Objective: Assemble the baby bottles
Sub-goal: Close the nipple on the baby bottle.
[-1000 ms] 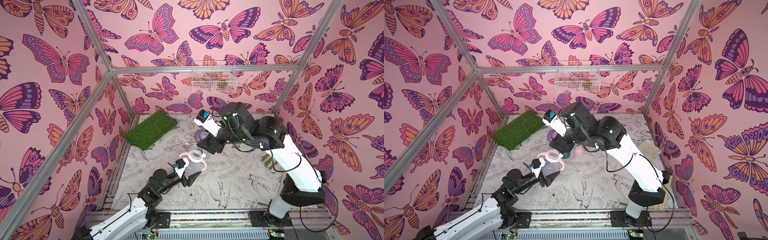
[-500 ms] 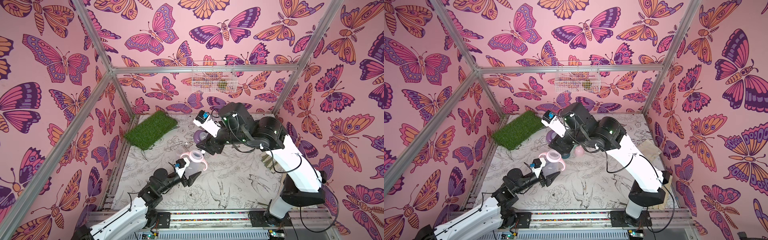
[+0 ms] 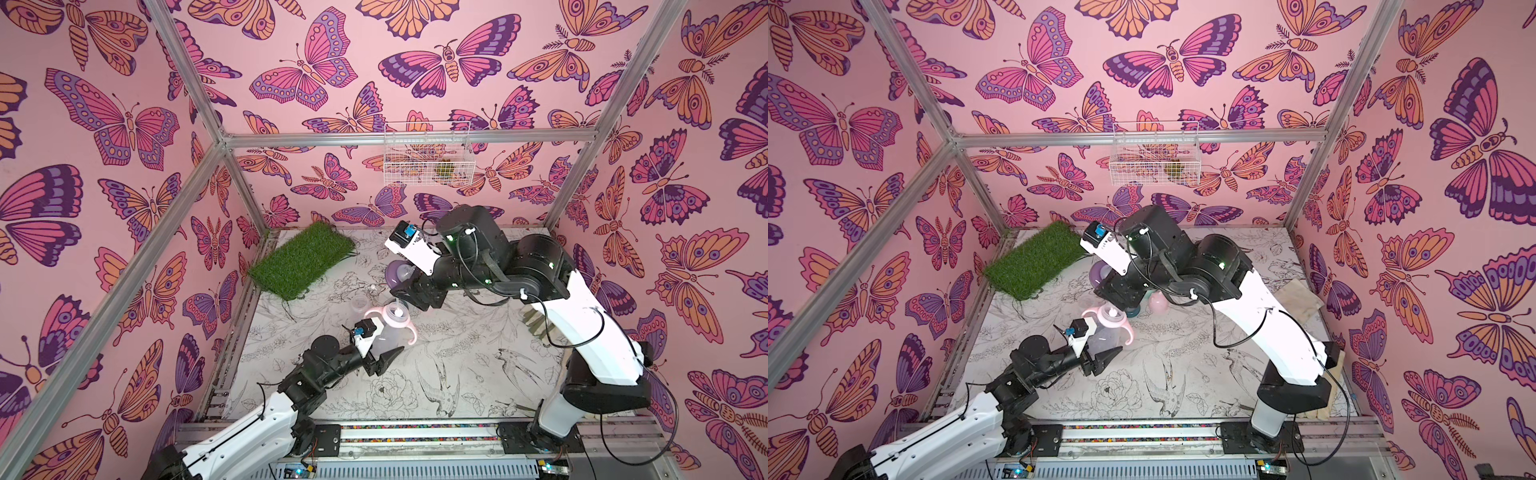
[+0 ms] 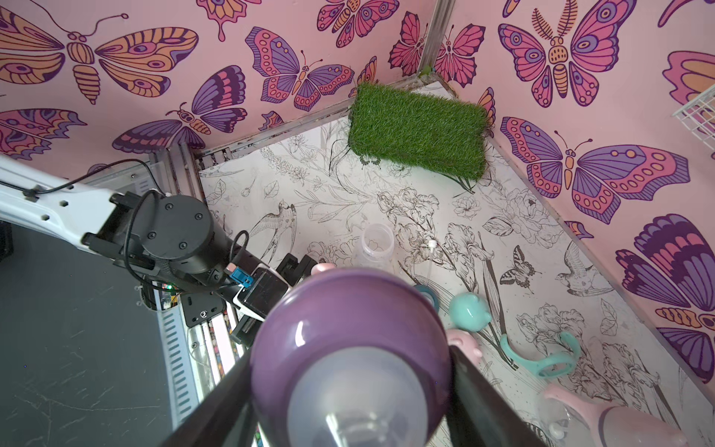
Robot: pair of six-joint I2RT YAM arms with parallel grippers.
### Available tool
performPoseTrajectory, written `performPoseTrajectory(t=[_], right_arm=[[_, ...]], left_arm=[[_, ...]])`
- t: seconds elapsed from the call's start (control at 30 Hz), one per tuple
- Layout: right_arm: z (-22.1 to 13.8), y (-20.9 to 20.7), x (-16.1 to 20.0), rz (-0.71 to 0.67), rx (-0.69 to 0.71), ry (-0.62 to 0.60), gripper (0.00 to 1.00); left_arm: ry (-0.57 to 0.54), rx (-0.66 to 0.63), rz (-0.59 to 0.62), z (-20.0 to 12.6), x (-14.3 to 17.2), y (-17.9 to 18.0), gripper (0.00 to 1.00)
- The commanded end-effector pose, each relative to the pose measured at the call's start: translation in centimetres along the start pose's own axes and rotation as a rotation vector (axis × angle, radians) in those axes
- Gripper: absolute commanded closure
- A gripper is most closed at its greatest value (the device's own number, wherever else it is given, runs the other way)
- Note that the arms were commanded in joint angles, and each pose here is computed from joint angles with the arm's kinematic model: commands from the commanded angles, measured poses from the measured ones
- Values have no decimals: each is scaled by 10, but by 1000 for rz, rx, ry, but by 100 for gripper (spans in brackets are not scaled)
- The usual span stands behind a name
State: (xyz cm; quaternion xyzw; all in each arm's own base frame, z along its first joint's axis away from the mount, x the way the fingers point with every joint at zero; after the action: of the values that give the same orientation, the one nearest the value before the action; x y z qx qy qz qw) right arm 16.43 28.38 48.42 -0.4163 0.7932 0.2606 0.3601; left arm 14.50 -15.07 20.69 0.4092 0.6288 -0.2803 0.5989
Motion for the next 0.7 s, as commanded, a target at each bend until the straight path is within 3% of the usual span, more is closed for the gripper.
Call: performPoseTrajectory(t=[0.0,0.3,0.47,0.67], right_arm=[[-3,7,0,-20,-49,-11,73],[14,13,17,-44,-175,106,73],[6,11,29,-53,-259,173,72],[7,-8,43,1,-258,240,73]], left_arm=[[-74,-21,45,-3,-20,2,100],[-116,-38,93,-6,-34,4,100],[-124,-40,121,-7,-36,5,100],[-134,-1,139,-6,-42,2,100]])
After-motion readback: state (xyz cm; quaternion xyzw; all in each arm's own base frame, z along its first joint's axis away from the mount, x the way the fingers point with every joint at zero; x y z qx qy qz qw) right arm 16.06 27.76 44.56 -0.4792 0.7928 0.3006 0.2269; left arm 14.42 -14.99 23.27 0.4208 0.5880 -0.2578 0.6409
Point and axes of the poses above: each gripper's point midway between its finger pads, its own z axis out along the fingers, its own y axis along the line the jaws close on, x = y × z, the point moved 10 cm from there along -z, back along the fingers, and after that the axes turned 9 degrees about z, right-handed, at the moved point
